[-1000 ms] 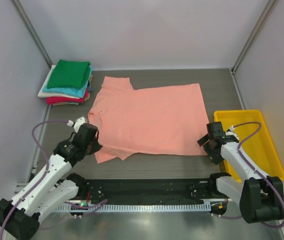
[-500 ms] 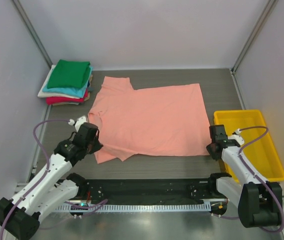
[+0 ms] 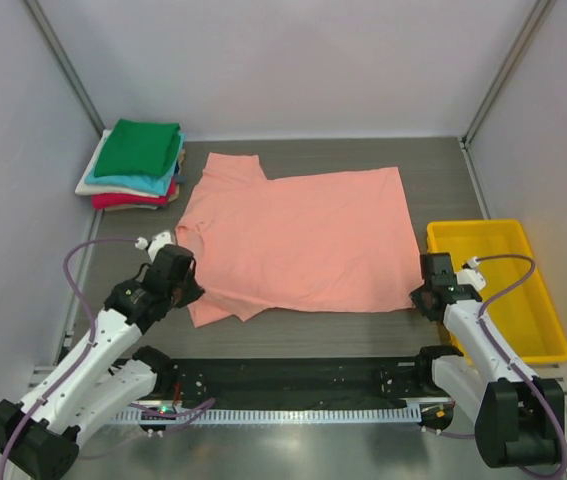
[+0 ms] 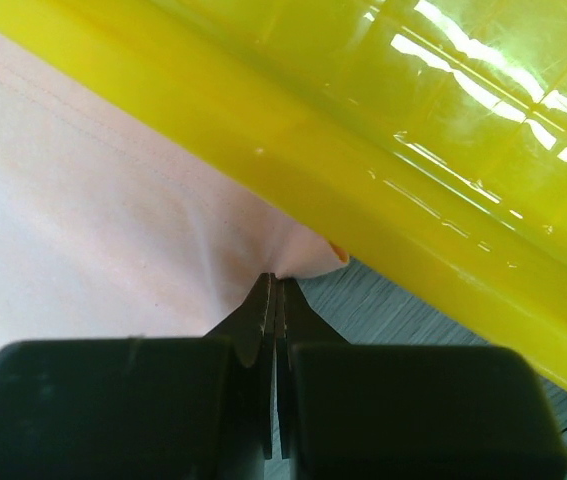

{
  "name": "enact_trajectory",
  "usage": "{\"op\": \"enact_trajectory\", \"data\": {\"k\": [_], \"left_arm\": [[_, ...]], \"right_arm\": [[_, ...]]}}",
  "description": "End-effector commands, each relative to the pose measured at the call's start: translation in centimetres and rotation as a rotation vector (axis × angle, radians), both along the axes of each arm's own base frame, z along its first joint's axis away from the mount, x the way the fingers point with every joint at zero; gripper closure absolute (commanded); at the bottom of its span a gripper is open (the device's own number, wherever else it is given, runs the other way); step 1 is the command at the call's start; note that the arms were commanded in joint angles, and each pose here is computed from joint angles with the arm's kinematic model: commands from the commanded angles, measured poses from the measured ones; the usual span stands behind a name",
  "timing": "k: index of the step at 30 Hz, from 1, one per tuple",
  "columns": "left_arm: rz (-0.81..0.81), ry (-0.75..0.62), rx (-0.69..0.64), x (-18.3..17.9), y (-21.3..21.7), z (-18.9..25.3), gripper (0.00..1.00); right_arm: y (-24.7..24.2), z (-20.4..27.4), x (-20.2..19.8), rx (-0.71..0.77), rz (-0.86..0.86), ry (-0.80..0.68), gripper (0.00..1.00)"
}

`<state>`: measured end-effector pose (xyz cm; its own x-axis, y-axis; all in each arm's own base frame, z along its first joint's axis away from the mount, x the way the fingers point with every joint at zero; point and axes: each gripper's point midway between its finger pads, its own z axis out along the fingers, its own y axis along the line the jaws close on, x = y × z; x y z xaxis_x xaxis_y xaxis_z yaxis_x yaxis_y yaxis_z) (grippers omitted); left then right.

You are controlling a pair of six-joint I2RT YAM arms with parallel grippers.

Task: Fold and stack the t-shirts
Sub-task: Fold the tshirt

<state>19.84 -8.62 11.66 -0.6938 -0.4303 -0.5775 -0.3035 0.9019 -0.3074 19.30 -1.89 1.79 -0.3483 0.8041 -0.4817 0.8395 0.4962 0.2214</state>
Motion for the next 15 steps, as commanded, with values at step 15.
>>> {"op": "enact_trajectory", "data": {"k": [15], "left_arm": [[-0.114, -0.058, 0.131, 6.6, -0.8, 6.3, 1.0]], "right_arm": [[1.9, 10.4, 9.5, -0.016, 0.254, -0.23, 0.99]]}}
